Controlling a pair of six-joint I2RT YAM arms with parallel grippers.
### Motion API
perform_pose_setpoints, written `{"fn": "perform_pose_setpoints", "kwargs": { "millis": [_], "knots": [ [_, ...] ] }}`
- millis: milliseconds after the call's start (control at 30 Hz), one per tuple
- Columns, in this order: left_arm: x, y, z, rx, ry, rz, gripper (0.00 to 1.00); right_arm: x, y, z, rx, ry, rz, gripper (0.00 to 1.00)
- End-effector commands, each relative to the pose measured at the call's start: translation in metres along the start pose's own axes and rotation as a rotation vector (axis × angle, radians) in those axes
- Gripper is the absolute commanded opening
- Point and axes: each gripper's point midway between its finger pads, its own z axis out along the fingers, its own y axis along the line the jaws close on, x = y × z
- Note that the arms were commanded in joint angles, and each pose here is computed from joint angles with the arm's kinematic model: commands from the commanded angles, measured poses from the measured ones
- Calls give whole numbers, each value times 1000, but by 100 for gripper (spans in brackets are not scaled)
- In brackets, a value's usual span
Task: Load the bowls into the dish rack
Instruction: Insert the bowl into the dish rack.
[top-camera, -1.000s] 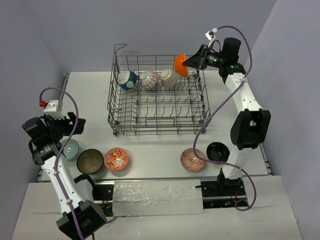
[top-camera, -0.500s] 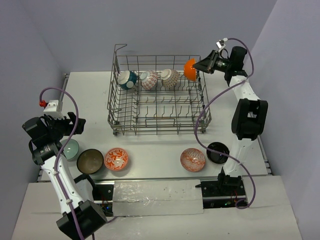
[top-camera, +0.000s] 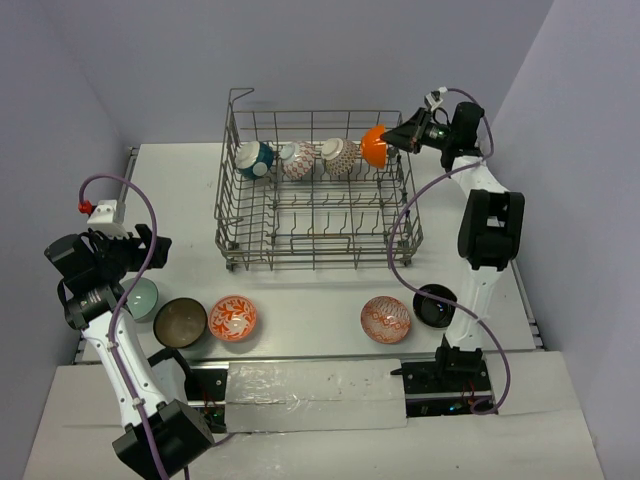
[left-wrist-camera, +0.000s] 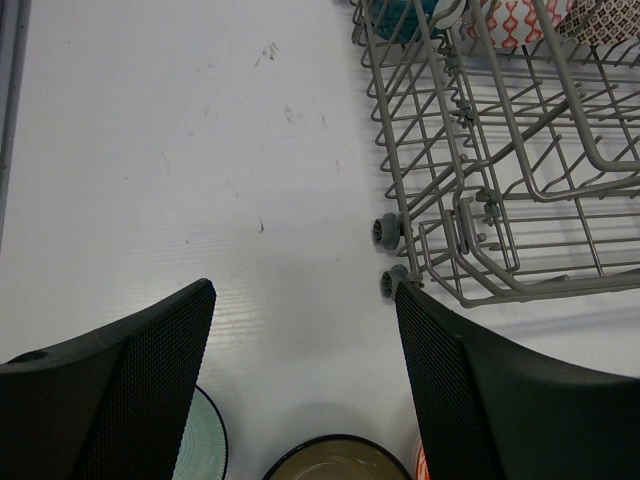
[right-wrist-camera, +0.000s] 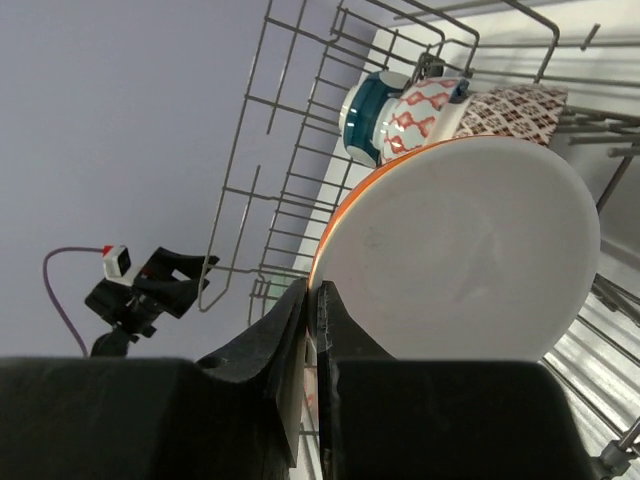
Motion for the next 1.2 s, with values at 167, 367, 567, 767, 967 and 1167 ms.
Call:
{"fn": "perform_pose_setpoints", "kwargs": {
  "millis": [167,367,567,767,967,1167],
  "knots": [
    [-8,-3,-4,2,-30,35,79,-12,12,9,-123,29,2,0],
    [-11,-3,-7,-10,-41,38,79,-17,11,11,-163,39,15,0],
    [-10,-1,-7,-23,-38,32,79,-17,7,12,-194,37,21,0],
    [-9,0,-6,-24,-36,31,79,-21,2,12,-200,34,14,0],
    [-7,1,-5,-24,-30,27,79,-24,-2,13,-207,47,21,0],
    [-5,4,-4,-32,-21,21,79,-25,-11,11,-205,50,30,0]
  ]
}}
